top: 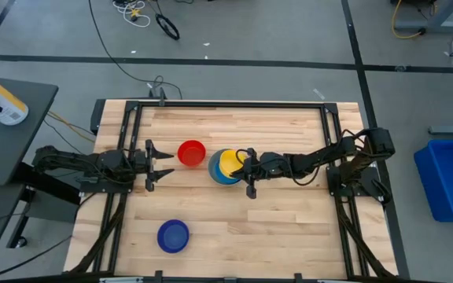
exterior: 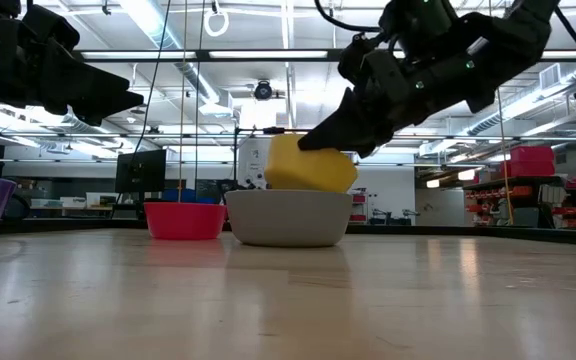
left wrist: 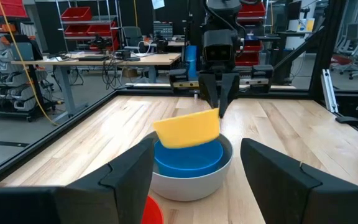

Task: Nest bowls inside each other
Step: Stack the yellow bowl on the light blue bowl

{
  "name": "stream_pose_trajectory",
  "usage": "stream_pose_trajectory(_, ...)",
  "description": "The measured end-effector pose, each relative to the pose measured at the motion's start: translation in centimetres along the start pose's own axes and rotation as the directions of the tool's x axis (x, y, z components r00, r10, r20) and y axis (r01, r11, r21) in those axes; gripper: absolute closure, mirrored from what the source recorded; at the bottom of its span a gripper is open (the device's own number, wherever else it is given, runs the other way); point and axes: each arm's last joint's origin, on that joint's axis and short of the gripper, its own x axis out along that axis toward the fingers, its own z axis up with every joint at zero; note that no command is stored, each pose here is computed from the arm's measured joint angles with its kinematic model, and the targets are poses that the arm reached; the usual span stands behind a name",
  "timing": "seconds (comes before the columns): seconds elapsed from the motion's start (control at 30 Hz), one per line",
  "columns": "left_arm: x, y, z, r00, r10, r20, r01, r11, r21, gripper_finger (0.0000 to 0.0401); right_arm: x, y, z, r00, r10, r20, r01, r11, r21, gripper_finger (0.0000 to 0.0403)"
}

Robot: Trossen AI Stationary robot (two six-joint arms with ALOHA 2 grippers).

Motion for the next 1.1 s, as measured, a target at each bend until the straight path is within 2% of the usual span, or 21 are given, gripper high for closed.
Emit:
stream_pose_trajectory(0.27,0.0,0.0,0.0,1.0,0.0,0.0,0.0,1.0,0.0,0.0154,0.7,0.5,2.1,0.996,0.039,-0.082,-0.041,0.999,-0.027,0.0403)
stream_pose_trajectory(0.47,0.0,0.0,0.0,1.0,0.0,0.0,0.0,1.0,0.0,0.0154,0.7,0.5,2.0,0.984,0.044,-0.173,-0.049,0.999,-0.024,0.0403)
stream_pose_trajectory(0.93,0.0,0.0,0.0,1.0,0.0,0.0,0.0,1.0,0.0,0.0154,0.6,0.2,1.8,0.978,0.053,-0.204,-0.06,0.998,-0.03,0.0403)
stream_pose_trajectory(1.1,0.0,0.0,0.0,1.0,0.0,0.0,0.0,1.0,0.0,0.0154,0.7,-0.1,2.5,0.979,0.055,-0.197,-0.062,0.998,-0.028,0.0403)
